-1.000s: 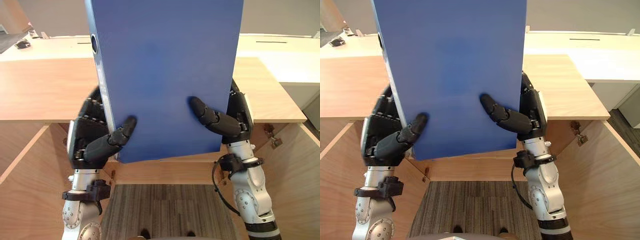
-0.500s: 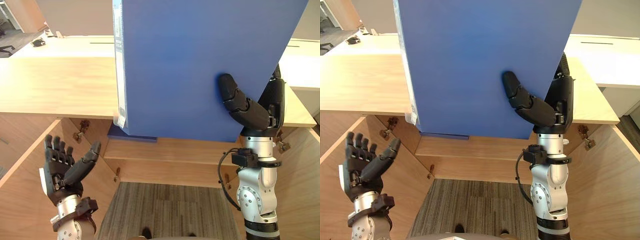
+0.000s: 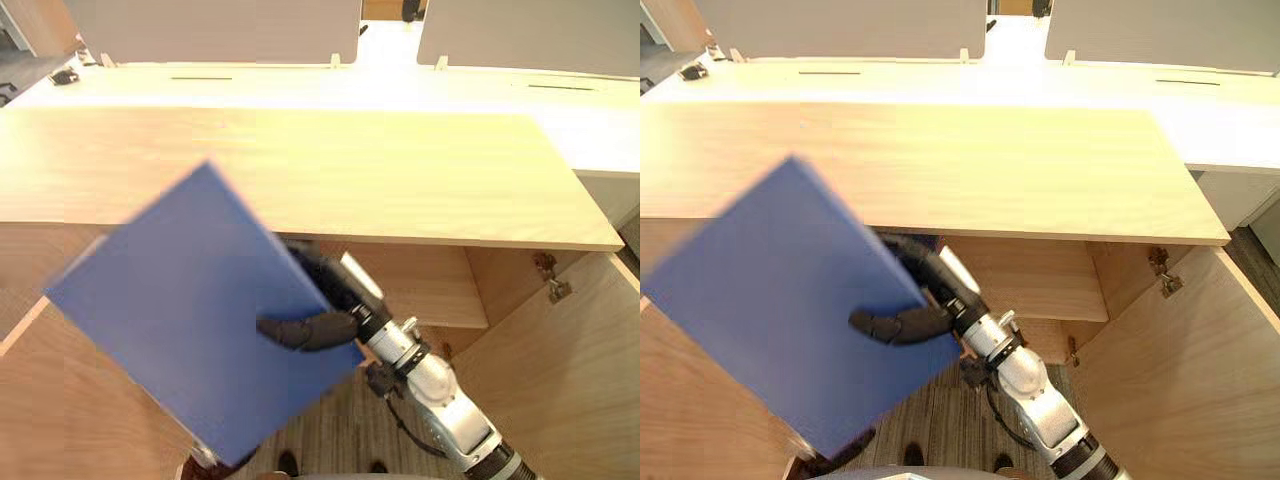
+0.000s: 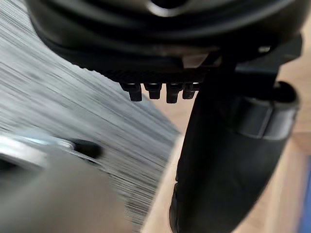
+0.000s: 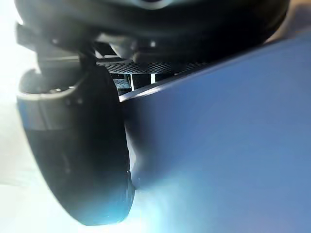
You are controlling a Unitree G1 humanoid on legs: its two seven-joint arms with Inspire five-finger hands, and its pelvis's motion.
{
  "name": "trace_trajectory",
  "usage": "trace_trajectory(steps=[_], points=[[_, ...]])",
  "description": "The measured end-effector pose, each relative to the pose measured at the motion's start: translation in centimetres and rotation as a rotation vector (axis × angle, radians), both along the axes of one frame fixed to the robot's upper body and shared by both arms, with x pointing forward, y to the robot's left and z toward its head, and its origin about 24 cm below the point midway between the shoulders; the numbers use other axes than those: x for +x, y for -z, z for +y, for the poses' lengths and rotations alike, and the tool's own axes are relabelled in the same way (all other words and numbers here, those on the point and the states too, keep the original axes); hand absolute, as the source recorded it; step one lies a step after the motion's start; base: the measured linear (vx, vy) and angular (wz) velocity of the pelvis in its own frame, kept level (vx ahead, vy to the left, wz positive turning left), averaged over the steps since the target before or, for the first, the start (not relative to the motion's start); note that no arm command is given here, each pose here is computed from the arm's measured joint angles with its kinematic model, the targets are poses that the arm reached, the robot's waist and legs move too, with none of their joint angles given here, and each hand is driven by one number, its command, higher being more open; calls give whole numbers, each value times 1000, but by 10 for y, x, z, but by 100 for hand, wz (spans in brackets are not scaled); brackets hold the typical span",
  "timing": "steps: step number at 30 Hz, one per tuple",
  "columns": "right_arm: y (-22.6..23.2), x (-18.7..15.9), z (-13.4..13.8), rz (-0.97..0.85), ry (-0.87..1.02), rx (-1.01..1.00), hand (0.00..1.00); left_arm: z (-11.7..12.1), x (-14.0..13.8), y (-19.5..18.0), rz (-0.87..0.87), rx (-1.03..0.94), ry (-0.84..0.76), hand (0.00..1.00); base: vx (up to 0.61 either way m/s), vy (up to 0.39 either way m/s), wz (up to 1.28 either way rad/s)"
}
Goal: Walk over to the cabinet, pick up the folder, carry it to the office cabinet, place the folder inside the office cabinet, then close the office cabinet door
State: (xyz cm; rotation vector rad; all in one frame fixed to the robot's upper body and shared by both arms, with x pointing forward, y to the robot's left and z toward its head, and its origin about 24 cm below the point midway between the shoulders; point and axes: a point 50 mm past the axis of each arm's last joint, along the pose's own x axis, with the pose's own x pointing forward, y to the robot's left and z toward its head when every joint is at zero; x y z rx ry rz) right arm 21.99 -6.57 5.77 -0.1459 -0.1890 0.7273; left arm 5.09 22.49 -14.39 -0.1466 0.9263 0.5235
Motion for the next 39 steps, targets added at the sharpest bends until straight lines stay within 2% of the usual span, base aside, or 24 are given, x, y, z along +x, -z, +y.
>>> trace_trajectory(steps=[1,4,7,13,18,20,26,30,31,34,39], points=[[0,3,1,-14,-4,-21,0,2,5,0,-5,5,8,100,-125,-30,-9],[-19,33,11,-173,-1,-143,0,5,52,-7,-88,23,81,100,-196,-19,-13],[-22,51,9,-201,48,-204,0,-1,89,-19,-192,34,148,100,-245,-13,2],[-39,75,-9,-183,202,-92,0,-9,134,-41,-349,42,175,100,-167,-10,7],[-71,98,-38,-104,452,302,0,-10,164,-68,-503,48,147,100,-83,-27,6],[-106,113,-64,-135,616,542,0,-14,177,-84,-593,39,106,100,-79,-33,-1],[-156,122,-105,-207,797,907,0,-24,189,-102,-693,23,71,100,-20,-23,0],[-174,128,-120,-186,878,1100,0,-26,191,-105,-704,29,42,100,7,-43,1],[-179,131,-125,-167,911,1158,100,-27,191,-106,-708,25,32,100,6,-43,3],[-188,136,-140,-122,982,1296,100,-31,193,-110,-726,14,1,100,10,-40,3],[-203,145,-144,-26,967,1467,100,-36,195,-115,-751,2,-16,100,17,-40,4]])
